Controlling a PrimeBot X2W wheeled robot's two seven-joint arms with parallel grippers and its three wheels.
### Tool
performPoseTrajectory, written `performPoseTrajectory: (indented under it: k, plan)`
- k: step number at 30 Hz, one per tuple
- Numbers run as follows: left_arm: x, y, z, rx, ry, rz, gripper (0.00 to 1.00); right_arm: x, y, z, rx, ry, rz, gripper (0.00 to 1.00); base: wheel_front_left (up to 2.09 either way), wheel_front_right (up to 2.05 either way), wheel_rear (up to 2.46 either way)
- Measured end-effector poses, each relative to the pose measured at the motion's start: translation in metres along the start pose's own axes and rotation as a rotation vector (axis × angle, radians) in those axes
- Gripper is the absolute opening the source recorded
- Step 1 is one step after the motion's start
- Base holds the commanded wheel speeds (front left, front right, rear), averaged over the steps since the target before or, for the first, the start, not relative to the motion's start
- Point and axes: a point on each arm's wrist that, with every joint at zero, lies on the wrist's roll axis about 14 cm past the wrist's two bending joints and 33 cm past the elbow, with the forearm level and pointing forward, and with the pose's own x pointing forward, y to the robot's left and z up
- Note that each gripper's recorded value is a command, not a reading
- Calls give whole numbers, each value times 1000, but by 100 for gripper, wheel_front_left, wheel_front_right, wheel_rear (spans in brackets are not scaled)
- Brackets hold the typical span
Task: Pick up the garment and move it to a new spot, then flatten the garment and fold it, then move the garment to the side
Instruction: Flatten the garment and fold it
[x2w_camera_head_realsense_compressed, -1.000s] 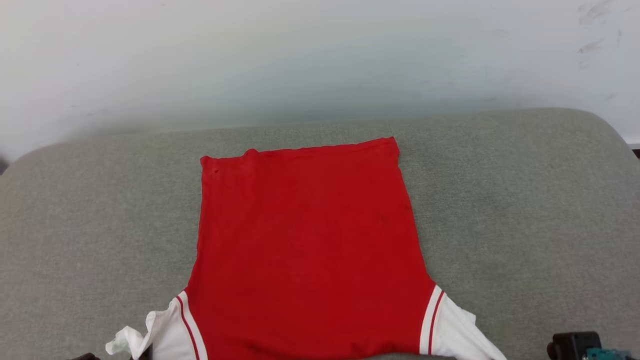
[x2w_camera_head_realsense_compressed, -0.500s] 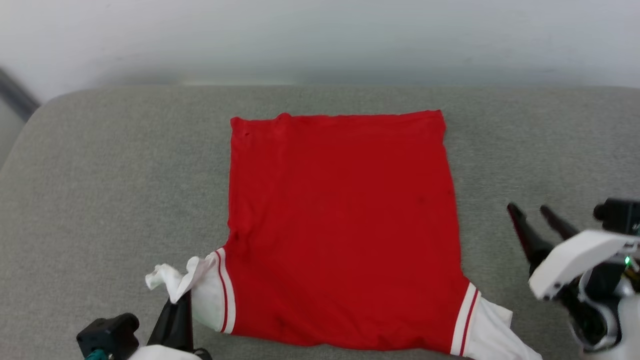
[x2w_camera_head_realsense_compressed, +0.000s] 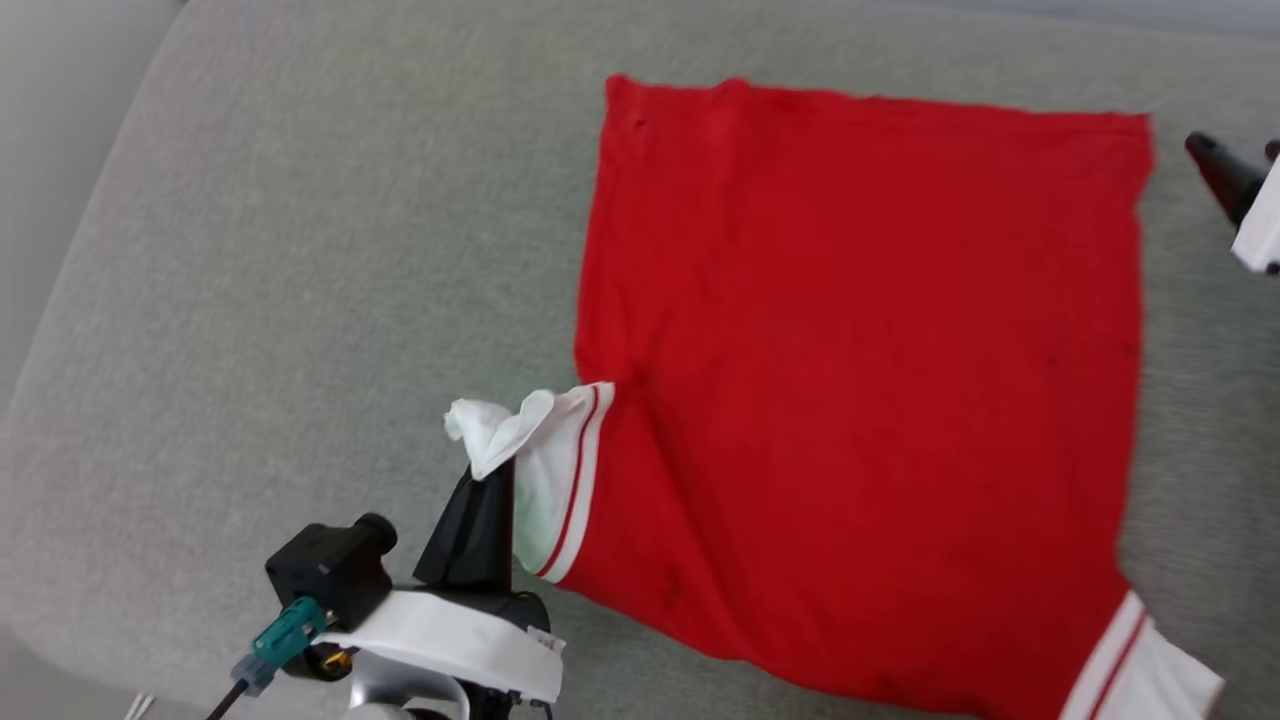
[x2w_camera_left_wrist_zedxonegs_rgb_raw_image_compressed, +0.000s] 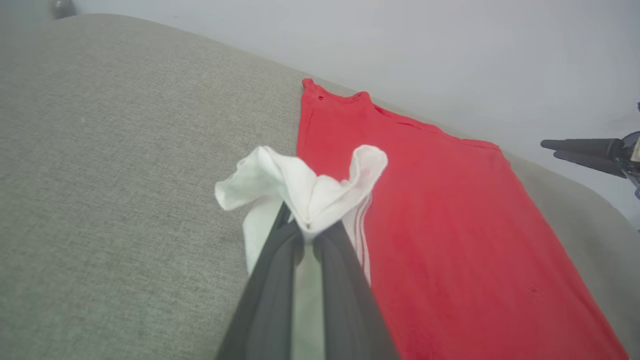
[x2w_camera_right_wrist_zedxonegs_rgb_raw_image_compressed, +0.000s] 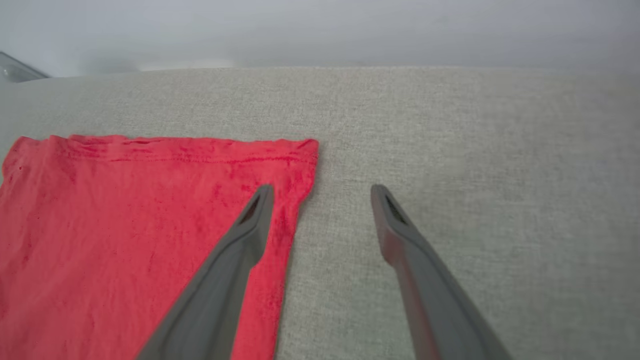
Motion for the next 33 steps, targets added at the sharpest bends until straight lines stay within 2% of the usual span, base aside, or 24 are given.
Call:
performPoseTrajectory:
  k: [5,10,11,12,13,17,20,23,28,33]
  plan:
    - [7,15,-14,-1,29,45,0,47,22,-25,2,141,48,100,0,0,0]
    - [9,27,-26,6,60,77,0,70,38,-48,-9,271,81,100,0,0,0]
    - [9,28,-29,7,66,80,0,71,37,-50,-10,290,80,82,0,0,0]
    - [9,28,-29,4,67,77,0,70,37,-51,-8,304,78,30,0,0,0]
    - [10,26,-29,1,64,71,0,69,36,-52,-4,319,75,0,0,0,0]
    - [9,26,-28,-5,60,65,0,60,33,-55,-1,349,63,0,0,0,0]
    - [5,31,-26,-42,58,86,0,49,32,-51,-41,340,50,0,0,0,0]
    - [-5,40,-26,-29,63,105,0,31,26,-43,-117,318,21,0,0,0,0]
    - [-20,53,-20,-6,56,132,0,-10,18,-27,-198,240,5,0,0,0,0]
    - [-25,54,-12,21,47,120,0,-69,-23,-54,-232,257,-53,0,0,0,0]
